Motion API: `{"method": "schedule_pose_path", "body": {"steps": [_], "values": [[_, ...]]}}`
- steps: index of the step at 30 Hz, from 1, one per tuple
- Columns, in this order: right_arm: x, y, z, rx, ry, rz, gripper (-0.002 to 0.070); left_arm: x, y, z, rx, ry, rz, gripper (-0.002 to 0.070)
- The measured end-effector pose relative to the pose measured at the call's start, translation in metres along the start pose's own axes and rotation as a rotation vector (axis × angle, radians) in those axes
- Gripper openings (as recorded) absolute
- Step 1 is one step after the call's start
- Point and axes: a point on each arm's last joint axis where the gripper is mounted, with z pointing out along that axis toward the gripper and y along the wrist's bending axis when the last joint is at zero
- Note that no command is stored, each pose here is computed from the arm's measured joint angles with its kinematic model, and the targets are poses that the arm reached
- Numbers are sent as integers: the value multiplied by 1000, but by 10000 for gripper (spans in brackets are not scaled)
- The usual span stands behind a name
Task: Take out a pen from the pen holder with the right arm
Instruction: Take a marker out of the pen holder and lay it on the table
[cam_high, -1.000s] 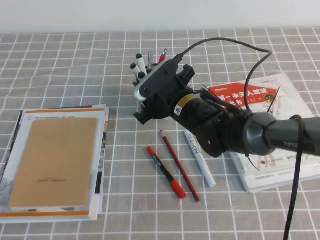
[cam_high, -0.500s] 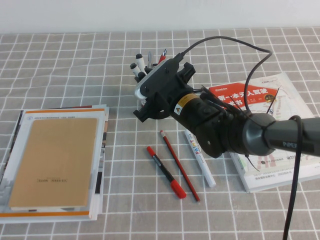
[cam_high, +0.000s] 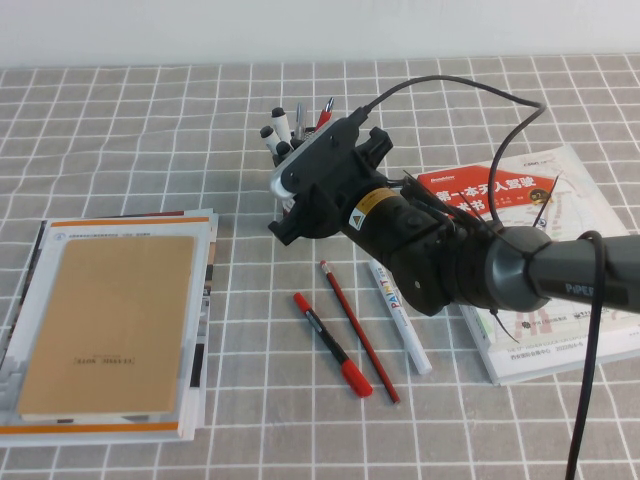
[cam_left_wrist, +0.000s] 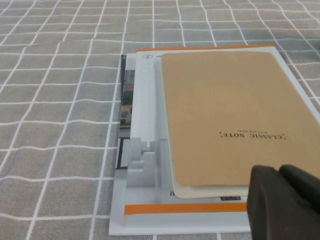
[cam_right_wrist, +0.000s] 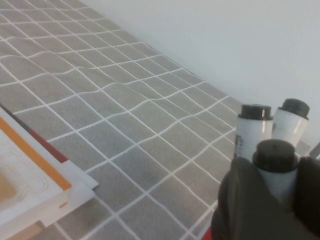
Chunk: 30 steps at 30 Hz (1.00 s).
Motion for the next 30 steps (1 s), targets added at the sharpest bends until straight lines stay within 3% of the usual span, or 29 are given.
{"method": "schedule_pose_path", "body": {"steps": [9, 30], "values": [[0, -1, 0, 3, 1, -22, 114, 0, 0, 0, 0, 0, 0, -3], [-1, -2, 0, 3, 8, -40, 113, 0, 0, 0, 0, 0, 0, -3]]}}
